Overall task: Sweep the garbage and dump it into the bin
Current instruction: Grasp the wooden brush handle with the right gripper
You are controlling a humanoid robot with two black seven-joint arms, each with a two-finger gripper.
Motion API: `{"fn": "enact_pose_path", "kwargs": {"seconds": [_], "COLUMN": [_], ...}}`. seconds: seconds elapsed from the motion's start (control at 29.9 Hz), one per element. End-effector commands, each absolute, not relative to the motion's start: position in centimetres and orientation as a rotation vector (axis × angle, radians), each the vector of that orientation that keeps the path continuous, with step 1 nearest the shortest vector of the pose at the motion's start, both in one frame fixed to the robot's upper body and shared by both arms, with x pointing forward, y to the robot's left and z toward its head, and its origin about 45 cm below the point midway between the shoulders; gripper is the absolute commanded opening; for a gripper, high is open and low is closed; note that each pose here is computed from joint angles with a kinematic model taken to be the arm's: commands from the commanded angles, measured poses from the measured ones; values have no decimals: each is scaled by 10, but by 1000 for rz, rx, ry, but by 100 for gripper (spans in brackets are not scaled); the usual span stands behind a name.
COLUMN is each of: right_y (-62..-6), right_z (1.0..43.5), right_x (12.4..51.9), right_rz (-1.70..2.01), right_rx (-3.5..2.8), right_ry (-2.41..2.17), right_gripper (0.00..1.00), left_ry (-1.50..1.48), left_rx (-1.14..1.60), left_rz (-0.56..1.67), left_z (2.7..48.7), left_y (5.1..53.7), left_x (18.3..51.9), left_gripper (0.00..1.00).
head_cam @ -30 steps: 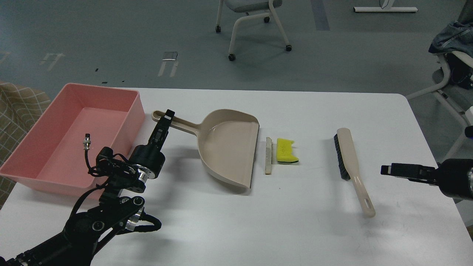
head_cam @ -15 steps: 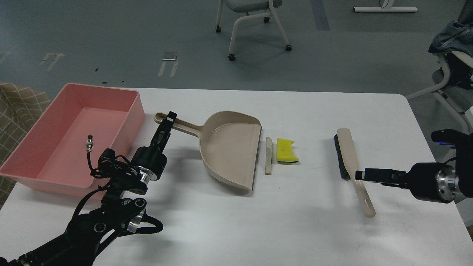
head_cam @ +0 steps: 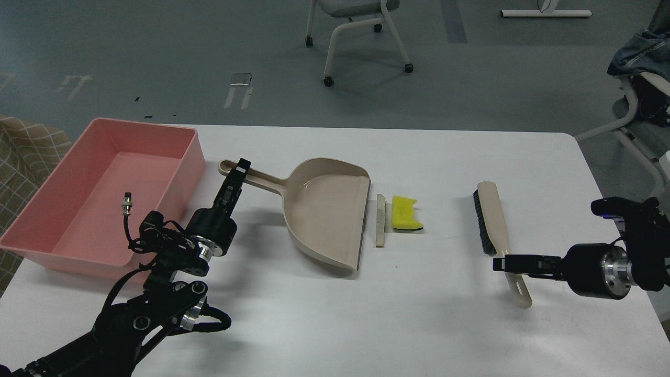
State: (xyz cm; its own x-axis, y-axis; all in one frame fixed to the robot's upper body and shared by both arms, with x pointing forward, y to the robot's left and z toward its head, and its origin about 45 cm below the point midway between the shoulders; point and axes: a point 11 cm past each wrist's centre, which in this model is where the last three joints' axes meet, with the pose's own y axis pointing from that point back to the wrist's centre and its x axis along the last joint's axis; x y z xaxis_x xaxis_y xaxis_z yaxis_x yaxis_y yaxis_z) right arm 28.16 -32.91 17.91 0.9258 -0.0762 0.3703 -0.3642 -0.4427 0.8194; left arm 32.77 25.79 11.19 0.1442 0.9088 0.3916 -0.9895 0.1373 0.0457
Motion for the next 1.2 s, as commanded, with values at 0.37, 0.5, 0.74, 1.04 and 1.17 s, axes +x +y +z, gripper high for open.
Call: {"fn": "enact_pose_path", "kwargs": {"seconds": [0.37,0.5,0.74,1.04,1.17], "right_y": [-328,-327,-327,-328,-328], "right_z": [177,177,177,176,176], "right_x": [280,280,279,279,279], "right_rz": [335,335,342,338,338], "right_rx": [2019,2020,2015,2004,2003], "right_ry": [-310,-309,-302,-303,-303], "right_gripper": [71,67,59,52,48], "left_ry": [-295,-295,-299,-298,-300], "left_rx": [323,324,319,318,318], "left_rz": [1404,1405,1404,1403,1403], "left_z": [111,111,112,112,112], "left_y": [257,258,258,257,258], "left_x": [327,327,327,327,327], "left_gripper": [0,0,0,0,0]}}
